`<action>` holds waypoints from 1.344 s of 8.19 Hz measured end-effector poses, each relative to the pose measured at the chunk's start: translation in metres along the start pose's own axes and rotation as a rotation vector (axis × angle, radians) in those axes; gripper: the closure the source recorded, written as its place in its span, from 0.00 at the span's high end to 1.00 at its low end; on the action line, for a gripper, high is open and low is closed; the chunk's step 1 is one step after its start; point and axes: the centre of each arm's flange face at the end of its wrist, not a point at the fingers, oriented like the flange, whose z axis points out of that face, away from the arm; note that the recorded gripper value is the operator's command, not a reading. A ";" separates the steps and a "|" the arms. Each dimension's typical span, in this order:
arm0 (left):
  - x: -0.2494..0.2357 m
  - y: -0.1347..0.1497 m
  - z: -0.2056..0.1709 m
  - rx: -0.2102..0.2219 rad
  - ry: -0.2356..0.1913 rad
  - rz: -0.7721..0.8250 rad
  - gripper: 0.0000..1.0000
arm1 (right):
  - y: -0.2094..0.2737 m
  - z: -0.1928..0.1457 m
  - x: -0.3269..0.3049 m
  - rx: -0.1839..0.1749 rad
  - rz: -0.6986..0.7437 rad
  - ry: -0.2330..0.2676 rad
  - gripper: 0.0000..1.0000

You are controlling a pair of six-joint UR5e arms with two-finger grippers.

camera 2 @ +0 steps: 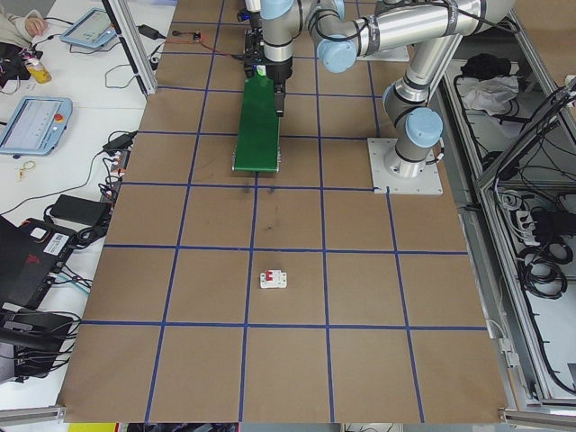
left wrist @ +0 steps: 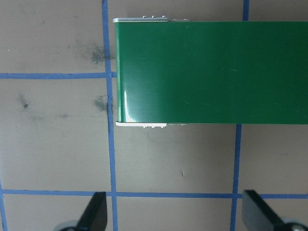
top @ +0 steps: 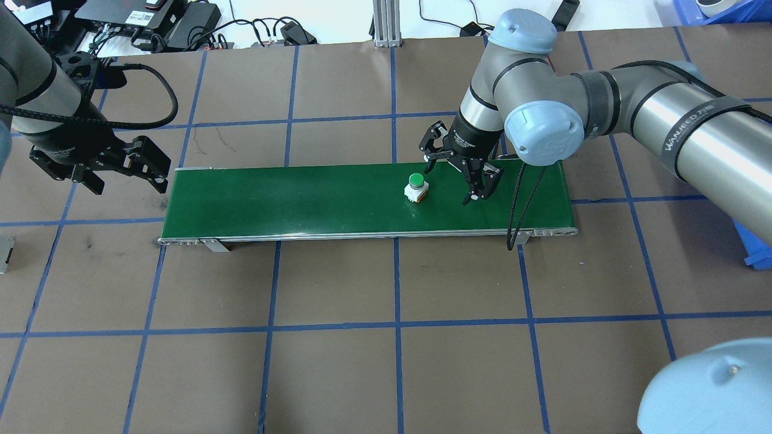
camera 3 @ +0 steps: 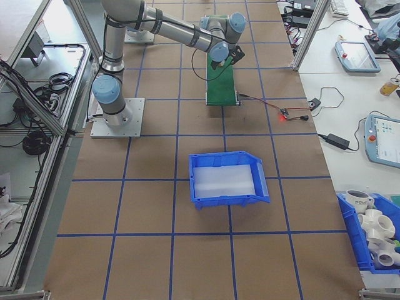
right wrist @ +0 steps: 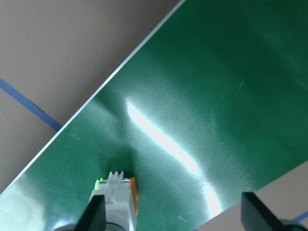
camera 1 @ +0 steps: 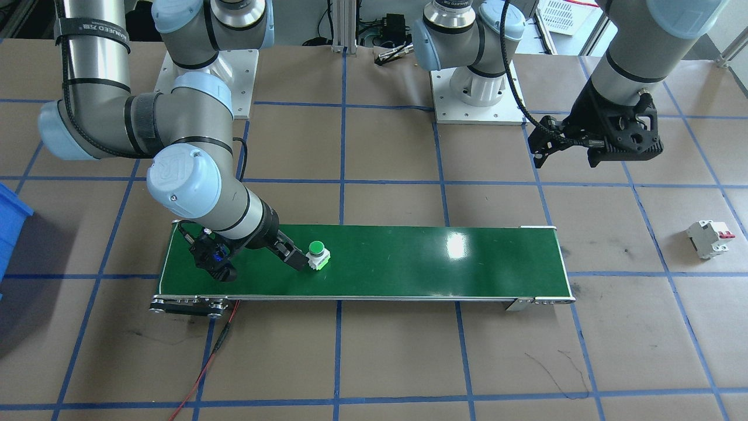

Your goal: Move button from left to right

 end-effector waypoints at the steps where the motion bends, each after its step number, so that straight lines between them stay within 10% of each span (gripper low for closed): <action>1: 0.000 0.000 0.001 0.000 0.003 -0.002 1.00 | -0.002 0.003 -0.001 0.000 -0.004 -0.001 0.95; 5: 0.001 -0.004 0.007 -0.013 0.009 -0.003 1.00 | -0.011 0.016 -0.003 0.011 -0.088 0.017 0.00; 11: 0.001 -0.006 0.012 -0.028 0.013 -0.002 1.00 | -0.067 -0.023 0.035 0.172 -0.331 0.138 0.00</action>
